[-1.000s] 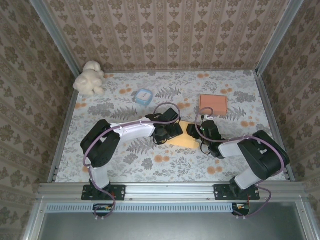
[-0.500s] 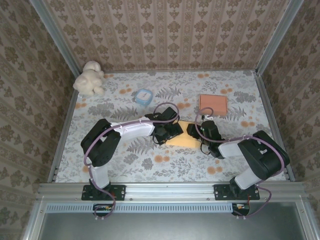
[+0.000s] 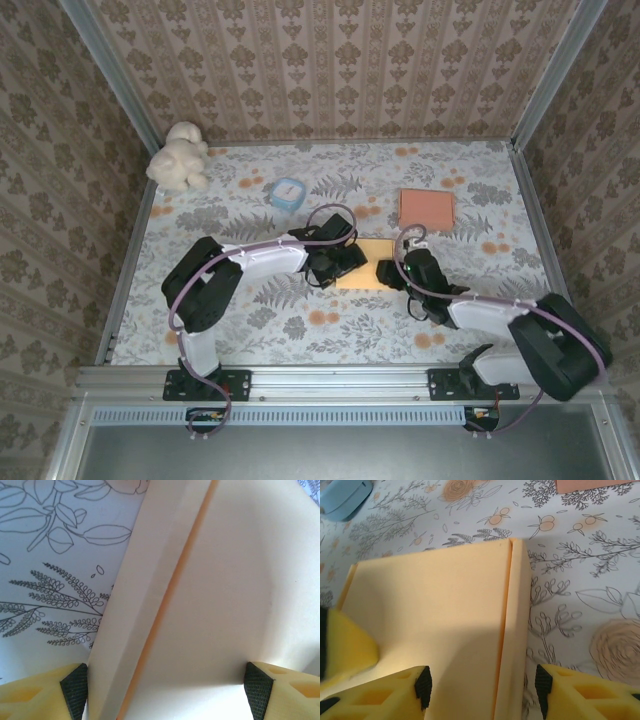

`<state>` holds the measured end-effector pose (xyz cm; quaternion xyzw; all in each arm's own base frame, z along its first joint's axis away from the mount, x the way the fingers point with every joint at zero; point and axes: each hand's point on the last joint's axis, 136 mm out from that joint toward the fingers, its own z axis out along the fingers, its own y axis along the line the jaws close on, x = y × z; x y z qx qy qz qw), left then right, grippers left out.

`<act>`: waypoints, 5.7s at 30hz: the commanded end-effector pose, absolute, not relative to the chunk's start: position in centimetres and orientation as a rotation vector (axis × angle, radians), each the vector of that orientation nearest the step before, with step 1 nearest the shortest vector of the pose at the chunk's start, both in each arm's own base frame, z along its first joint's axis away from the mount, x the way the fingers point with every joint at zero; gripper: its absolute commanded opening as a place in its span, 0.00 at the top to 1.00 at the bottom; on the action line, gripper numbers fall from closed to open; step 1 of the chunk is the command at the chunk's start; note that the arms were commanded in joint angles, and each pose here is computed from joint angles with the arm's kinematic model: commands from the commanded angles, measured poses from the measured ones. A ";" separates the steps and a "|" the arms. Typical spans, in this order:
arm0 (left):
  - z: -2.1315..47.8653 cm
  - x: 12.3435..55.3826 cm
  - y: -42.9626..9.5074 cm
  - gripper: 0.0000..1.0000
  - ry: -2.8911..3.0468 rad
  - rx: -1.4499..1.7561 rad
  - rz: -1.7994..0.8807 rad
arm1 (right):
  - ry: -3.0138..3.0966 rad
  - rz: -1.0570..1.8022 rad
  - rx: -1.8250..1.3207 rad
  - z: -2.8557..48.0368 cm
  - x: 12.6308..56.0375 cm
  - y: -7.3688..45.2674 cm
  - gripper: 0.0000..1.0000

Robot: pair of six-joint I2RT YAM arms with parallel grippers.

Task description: Fold the paper box

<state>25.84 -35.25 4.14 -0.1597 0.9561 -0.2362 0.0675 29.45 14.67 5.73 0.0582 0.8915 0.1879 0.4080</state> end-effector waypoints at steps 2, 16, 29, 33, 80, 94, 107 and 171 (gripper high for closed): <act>0.8 25.2 -32.4 0.18 2.933 -0.571 -0.526 | 2.301 0.336 0.102 5.2 27.0 12.8 0.41; 0.7 25.3 -32.0 0.19 2.923 -0.573 -0.501 | 2.305 0.416 0.073 5.0 26.2 14.1 0.43; 0.8 25.4 -31.9 0.19 2.923 -0.567 -0.497 | 2.314 0.558 0.038 4.8 27.0 16.8 0.48; 0.6 25.3 -32.0 0.19 2.928 -0.569 -0.500 | 2.307 0.636 0.023 5.4 26.7 17.8 0.49; 0.2 25.3 -31.7 0.20 2.929 -0.582 -0.488 | 2.332 0.523 0.036 3.4 26.8 16.6 0.63; 0.0 25.2 -31.7 0.20 2.936 -0.582 -0.492 | 2.342 0.428 0.043 1.2 27.6 15.9 0.64; -0.1 25.0 -32.1 0.20 2.951 -0.568 -0.509 | 2.275 0.217 -0.019 0.5 29.9 16.3 0.61; 11.5 39.7 -31.9 0.20 2.236 0.235 -1.158 | 2.370 0.451 0.171 5.8 31.1 15.7 1.00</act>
